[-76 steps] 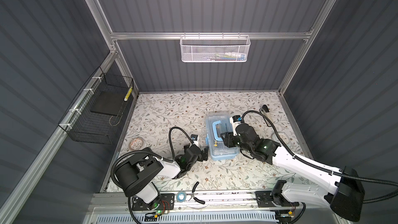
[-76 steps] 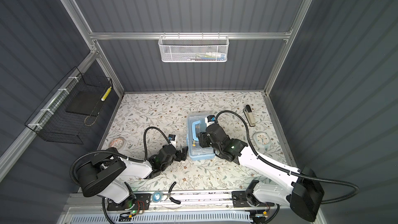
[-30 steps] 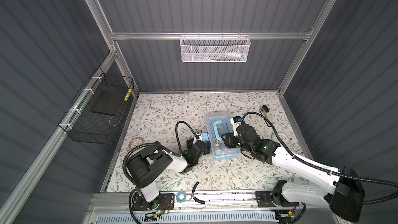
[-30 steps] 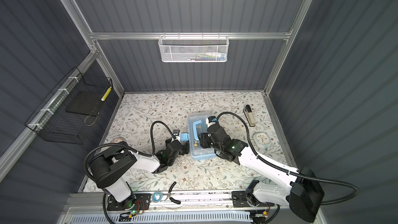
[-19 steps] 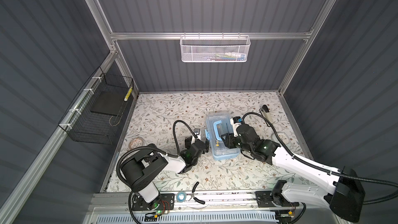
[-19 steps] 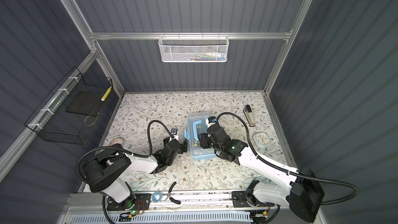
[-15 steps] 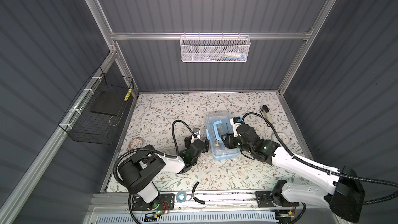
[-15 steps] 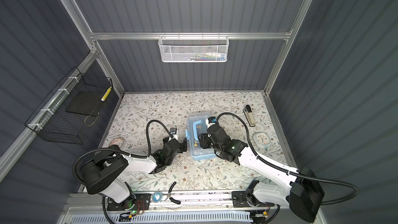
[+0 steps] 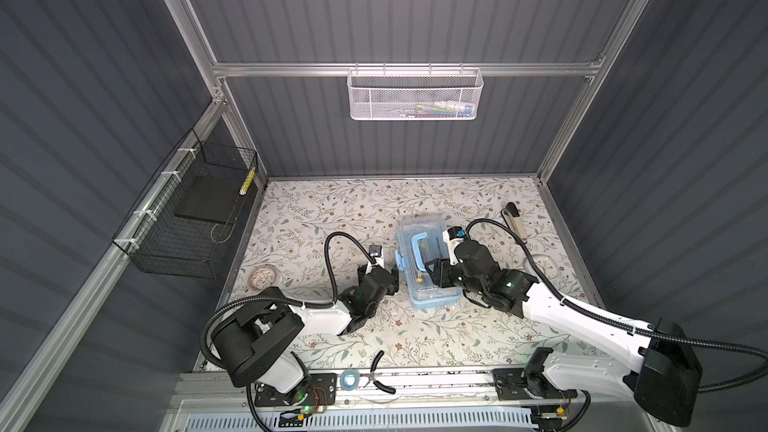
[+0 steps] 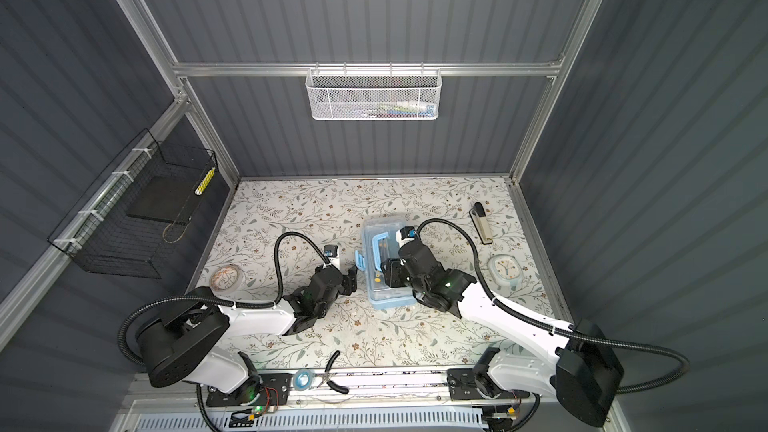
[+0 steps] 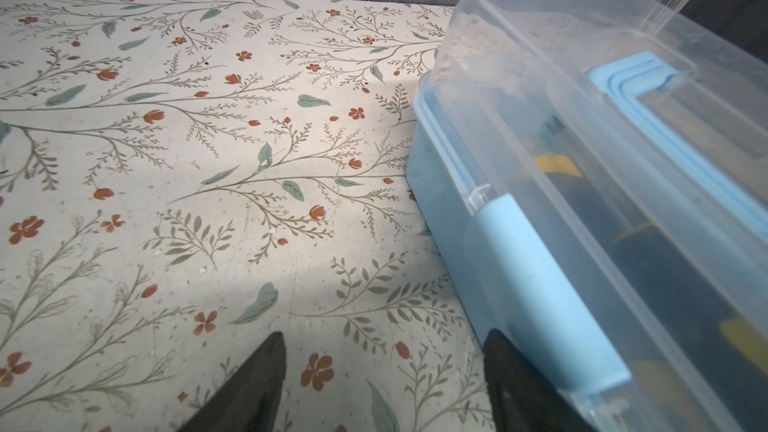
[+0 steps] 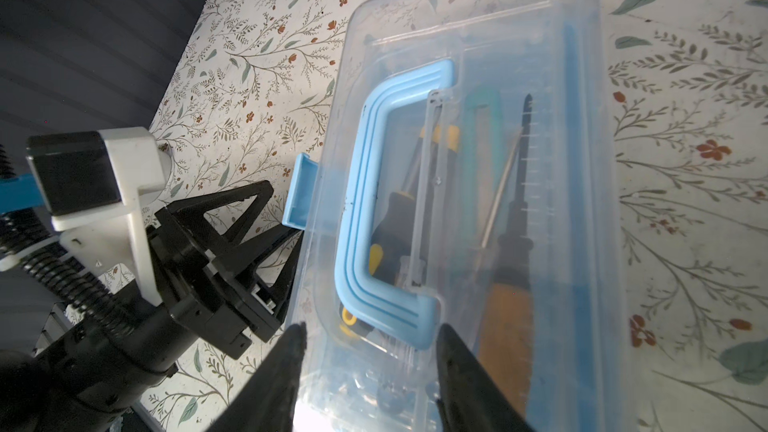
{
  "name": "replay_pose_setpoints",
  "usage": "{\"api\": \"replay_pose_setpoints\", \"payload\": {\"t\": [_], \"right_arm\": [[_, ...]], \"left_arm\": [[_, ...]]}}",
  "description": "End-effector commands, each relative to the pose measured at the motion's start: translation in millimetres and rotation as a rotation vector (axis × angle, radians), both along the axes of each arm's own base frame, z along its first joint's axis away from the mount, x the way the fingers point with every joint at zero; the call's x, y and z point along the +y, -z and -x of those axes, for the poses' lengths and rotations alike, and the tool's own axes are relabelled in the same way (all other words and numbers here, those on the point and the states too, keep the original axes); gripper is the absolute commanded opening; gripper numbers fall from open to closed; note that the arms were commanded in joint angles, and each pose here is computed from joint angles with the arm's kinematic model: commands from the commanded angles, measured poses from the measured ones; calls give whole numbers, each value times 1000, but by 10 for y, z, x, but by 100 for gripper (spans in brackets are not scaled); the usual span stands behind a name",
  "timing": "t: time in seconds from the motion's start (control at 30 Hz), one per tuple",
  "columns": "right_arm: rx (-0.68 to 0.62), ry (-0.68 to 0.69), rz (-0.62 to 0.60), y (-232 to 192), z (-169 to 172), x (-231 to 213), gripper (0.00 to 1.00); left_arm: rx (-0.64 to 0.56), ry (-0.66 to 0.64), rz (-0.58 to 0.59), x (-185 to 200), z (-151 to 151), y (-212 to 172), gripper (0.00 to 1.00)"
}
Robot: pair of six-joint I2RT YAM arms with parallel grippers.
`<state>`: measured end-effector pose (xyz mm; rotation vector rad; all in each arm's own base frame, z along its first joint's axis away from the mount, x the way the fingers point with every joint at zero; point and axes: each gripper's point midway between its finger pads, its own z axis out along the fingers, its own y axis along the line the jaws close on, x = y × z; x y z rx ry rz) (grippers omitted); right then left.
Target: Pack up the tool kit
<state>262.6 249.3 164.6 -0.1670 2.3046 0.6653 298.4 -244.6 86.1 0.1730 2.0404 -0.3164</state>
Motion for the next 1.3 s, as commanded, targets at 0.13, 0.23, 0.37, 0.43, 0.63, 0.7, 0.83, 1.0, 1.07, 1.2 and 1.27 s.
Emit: {"api": "replay_pose_setpoints", "payload": {"t": [0.13, 0.23, 0.37, 0.43, 0.63, 0.7, 0.83, 1.0, 1.07, 1.2, 1.27], "right_arm": [[13, 2, -10, 50, 18, -3, 52], [17, 3, -9, 67, 21, -10, 52], [18, 1, -12, 70, 21, 2, 52], [20, 0, -12, 75, 25, 4, 52], [21, 3, -7, 93, 25, -6, 52], [20, 6, -9, 93, 22, -8, 52], [24, 7, -9, 107, 27, -12, 52], [23, 14, -4, 118, 17, -25, 52], [23, 15, -1, 122, 16, -24, 52], [27, 15, 1, 140, 15, -24, 52], [29, 16, 3, 149, 12, -24, 52]], "left_arm": [[-17, 31, 104, -70, 8, -236, 73], [-13, 47, 126, -98, 3, -277, 72], [-10, 58, 148, -125, -9, -293, 71], [-8, 60, 160, -135, -12, -300, 70], [-4, 74, 188, -172, -15, -337, 69], [-8, 70, 196, -171, -18, -348, 69], [-3, 67, 184, -180, -39, -337, 68], [-7, 62, 193, -186, -51, -342, 68], [-9, 59, 192, -190, -65, -348, 67], [-13, 58, 198, -204, -78, -369, 67], [-15, 60, 207, -223, -87, -395, 67]]}}
